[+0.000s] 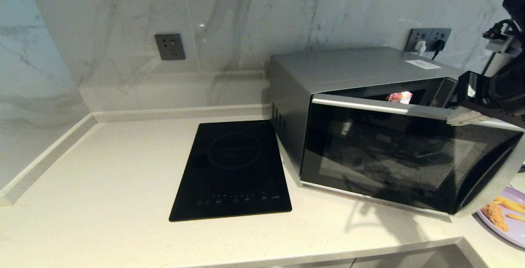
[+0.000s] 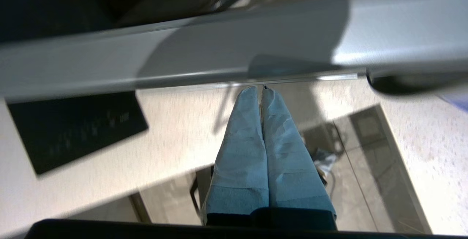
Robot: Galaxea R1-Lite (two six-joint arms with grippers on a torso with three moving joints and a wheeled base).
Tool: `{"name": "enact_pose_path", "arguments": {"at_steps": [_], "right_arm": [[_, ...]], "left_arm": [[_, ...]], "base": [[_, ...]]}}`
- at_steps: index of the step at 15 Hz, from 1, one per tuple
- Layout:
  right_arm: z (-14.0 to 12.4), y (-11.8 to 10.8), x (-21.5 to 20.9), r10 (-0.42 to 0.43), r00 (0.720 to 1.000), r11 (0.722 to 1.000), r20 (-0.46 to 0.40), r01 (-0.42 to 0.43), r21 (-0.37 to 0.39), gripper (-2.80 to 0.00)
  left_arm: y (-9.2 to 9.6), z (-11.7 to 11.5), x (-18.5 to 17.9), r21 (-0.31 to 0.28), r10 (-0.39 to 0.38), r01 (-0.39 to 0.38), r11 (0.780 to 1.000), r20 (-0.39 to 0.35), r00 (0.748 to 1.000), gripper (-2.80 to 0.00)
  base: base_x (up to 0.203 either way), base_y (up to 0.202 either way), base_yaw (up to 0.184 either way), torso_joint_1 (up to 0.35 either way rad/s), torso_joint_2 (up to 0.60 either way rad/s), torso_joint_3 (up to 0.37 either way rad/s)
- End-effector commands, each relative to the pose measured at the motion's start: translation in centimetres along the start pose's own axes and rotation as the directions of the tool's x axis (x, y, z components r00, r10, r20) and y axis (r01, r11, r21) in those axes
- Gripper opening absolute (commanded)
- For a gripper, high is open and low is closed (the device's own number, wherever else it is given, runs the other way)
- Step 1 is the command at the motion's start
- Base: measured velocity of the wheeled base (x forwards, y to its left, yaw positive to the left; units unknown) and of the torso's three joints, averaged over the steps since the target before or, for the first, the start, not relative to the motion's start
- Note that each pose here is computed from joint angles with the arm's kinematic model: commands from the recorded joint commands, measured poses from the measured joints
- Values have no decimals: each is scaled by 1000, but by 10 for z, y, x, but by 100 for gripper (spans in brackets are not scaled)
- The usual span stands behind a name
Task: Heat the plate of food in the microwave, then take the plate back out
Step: Close the microwave oven
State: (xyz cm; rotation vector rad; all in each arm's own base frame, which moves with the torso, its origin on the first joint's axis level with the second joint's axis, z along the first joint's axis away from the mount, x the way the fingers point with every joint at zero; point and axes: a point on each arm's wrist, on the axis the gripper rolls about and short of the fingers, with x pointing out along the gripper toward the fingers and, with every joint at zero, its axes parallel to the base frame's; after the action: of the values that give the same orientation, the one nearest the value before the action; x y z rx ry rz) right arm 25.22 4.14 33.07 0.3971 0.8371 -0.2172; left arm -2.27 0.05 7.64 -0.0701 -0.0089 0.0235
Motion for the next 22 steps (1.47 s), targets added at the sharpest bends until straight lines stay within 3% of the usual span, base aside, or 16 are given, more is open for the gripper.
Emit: {"name": "enact_pose_path", "arguments": {"at_steps": [1, 6, 10, 22], "right_arm": [[12, 0, 27, -36, 999, 999, 10, 36, 30, -280], [32, 4, 66, -34, 997, 997, 64, 30, 71, -280], [57, 1, 95, -15, 984, 993, 175, -6, 119, -280], [70, 2, 93, 31, 962, 983, 271, -78, 163, -280]], "left_arm": [[0, 0, 0, -1, 1, -1, 1000, 0, 1000, -280], [0, 0, 0, -2, 1, -1, 1000, 0, 1000, -280], [0, 0, 0, -2, 1, -1, 1000, 0, 1000, -280], [0, 0, 0, -1, 1, -1, 1000, 0, 1000, -280]], "base": [[0, 0, 0, 0, 0, 0], [0, 0, 0, 0, 0, 0], [0, 0, 0, 0, 0, 0], [0, 0, 0, 0, 0, 0]]}}
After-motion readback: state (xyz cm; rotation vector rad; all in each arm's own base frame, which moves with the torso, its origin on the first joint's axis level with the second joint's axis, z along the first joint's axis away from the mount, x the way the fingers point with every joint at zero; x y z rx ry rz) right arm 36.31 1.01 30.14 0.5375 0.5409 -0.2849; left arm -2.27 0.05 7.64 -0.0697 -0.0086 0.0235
